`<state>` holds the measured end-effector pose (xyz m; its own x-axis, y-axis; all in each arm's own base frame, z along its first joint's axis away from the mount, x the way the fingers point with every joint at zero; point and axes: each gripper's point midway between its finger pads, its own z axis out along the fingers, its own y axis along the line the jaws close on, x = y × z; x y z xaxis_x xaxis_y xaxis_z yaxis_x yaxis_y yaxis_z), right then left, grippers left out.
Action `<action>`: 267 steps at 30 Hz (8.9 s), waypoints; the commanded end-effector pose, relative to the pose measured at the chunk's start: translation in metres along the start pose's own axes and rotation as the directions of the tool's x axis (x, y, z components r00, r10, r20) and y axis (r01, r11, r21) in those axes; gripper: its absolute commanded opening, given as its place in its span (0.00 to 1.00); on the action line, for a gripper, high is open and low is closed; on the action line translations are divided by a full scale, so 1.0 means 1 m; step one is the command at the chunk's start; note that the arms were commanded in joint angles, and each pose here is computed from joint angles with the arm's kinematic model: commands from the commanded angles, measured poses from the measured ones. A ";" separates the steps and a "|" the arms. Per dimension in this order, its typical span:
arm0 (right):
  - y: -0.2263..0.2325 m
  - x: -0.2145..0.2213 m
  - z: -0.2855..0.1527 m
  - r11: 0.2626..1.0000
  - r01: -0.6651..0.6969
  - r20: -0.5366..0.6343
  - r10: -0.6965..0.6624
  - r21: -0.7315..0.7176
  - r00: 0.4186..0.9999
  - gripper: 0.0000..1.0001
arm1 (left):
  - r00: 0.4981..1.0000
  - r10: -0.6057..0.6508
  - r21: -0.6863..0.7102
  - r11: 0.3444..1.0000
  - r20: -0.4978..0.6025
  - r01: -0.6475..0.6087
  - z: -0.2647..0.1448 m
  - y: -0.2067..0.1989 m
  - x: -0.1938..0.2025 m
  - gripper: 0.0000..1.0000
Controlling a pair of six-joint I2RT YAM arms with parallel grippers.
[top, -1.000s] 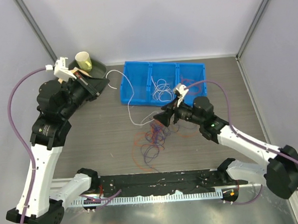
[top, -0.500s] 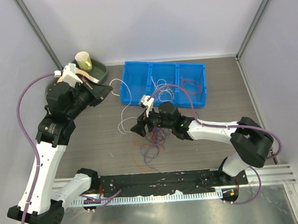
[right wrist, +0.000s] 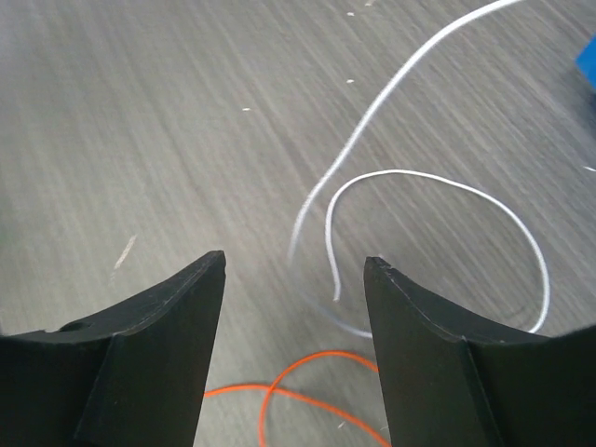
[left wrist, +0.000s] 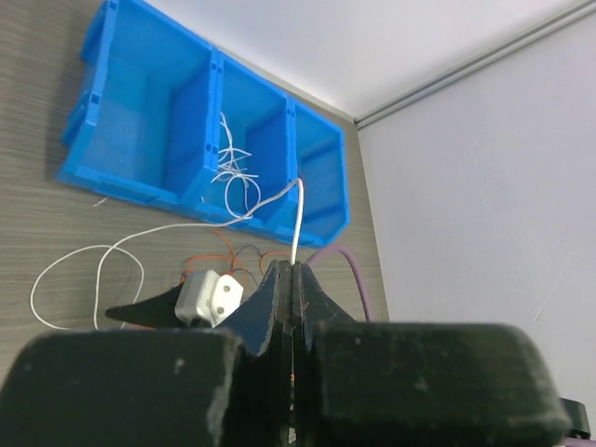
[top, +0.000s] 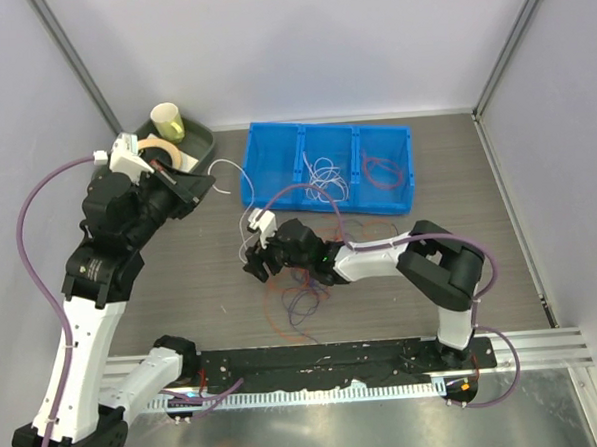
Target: Untangle the cables
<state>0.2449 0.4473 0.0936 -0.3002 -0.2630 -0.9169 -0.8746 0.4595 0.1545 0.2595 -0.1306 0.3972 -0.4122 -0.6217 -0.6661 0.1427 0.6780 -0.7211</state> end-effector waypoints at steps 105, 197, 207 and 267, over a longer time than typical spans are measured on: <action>-0.101 0.005 -0.071 0.774 -0.141 -0.188 0.319 0.617 0.929 0.55 | 0.831 -0.194 -0.407 0.912 -0.522 -0.043 0.012 0.190 0.212 1.00; -0.040 -0.368 -0.380 0.800 -0.550 0.845 0.107 0.239 0.524 0.01 | 0.869 0.312 0.375 0.913 -0.383 -0.162 0.113 -0.006 0.274 1.00; -0.041 -0.382 -0.392 0.790 -0.571 0.868 0.104 0.225 0.485 0.01 | 0.854 0.419 0.486 0.841 -0.308 -0.237 0.136 -0.019 0.313 0.98; -0.005 -0.043 -0.034 0.979 -0.196 0.255 0.205 -0.061 0.945 0.17 | 0.876 0.326 0.047 0.930 0.355 -0.364 0.032 -0.113 -0.062 0.00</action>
<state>0.2559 0.4067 0.0959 -0.3870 -0.0968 -0.9170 -0.7841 0.5578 0.2720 0.3034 -0.1930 0.5071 -0.0249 -0.4504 -0.8925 0.3405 0.8356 -0.4311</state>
